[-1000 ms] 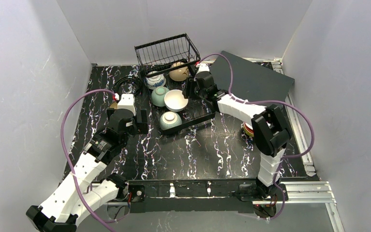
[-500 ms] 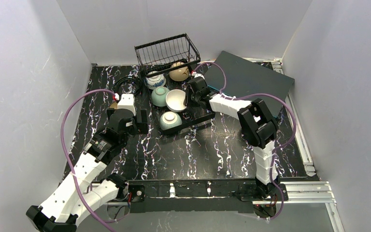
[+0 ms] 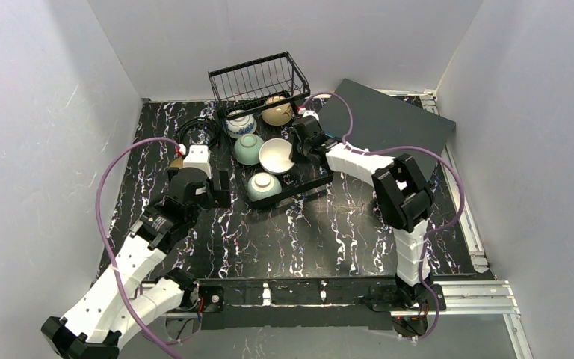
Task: Unload the bowls from the dish rack
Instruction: Pick up the bowl from the dish rack, then place the bowl with the bowl.
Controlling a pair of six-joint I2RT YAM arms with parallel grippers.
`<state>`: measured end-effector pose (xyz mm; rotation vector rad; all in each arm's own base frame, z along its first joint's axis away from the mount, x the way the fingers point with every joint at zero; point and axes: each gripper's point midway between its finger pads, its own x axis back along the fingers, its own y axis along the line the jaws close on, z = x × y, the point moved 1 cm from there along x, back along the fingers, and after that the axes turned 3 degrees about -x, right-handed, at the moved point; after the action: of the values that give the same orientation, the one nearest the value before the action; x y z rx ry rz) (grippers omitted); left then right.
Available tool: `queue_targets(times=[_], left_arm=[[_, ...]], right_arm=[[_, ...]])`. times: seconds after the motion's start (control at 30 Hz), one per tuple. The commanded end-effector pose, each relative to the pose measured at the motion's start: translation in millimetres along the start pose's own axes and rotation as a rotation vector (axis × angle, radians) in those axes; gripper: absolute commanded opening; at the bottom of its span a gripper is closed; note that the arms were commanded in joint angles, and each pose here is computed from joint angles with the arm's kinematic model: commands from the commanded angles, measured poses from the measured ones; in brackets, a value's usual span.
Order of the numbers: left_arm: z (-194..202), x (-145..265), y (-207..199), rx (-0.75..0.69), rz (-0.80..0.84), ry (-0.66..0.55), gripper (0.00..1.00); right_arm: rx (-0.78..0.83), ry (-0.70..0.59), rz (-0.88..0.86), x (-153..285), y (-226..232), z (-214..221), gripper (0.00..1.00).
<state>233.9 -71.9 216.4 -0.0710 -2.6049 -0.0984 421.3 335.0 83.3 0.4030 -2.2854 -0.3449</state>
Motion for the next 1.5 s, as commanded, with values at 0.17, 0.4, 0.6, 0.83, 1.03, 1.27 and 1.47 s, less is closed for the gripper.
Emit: queue_targets(times=[0.17, 0.4, 0.6, 0.83, 1.03, 1.27, 1.47], left_arm=[[-12, 4, -23, 0.075, 0.105, 0.037, 0.98], [-22, 10, -45, 0.137, 0.206, 0.072, 0.98], [-25, 7, -62, 0.176, 0.262, 0.126, 0.95], [-20, -3, -77, 0.201, 0.284, 0.194, 0.9], [-11, -13, -85, 0.187, 0.27, 0.242, 0.81], [7, -23, -96, 0.117, 0.238, 0.269, 0.65], [18, -32, -95, 0.069, 0.165, 0.269, 0.52]], right_arm=[[0.075, -0.15, -0.013, 78, 19, -57, 0.01], [0.174, -0.143, 0.022, 115, 28, -44, 0.01], [0.237, -0.148, 0.028, 141, 42, -23, 0.01], [0.269, -0.157, -0.005, 161, 63, 9, 0.01], [0.282, -0.155, -0.019, 166, 73, 32, 0.01], [0.281, -0.161, -0.063, 171, 84, 45, 0.01], [0.273, -0.177, -0.086, 177, 87, 47, 0.01]])
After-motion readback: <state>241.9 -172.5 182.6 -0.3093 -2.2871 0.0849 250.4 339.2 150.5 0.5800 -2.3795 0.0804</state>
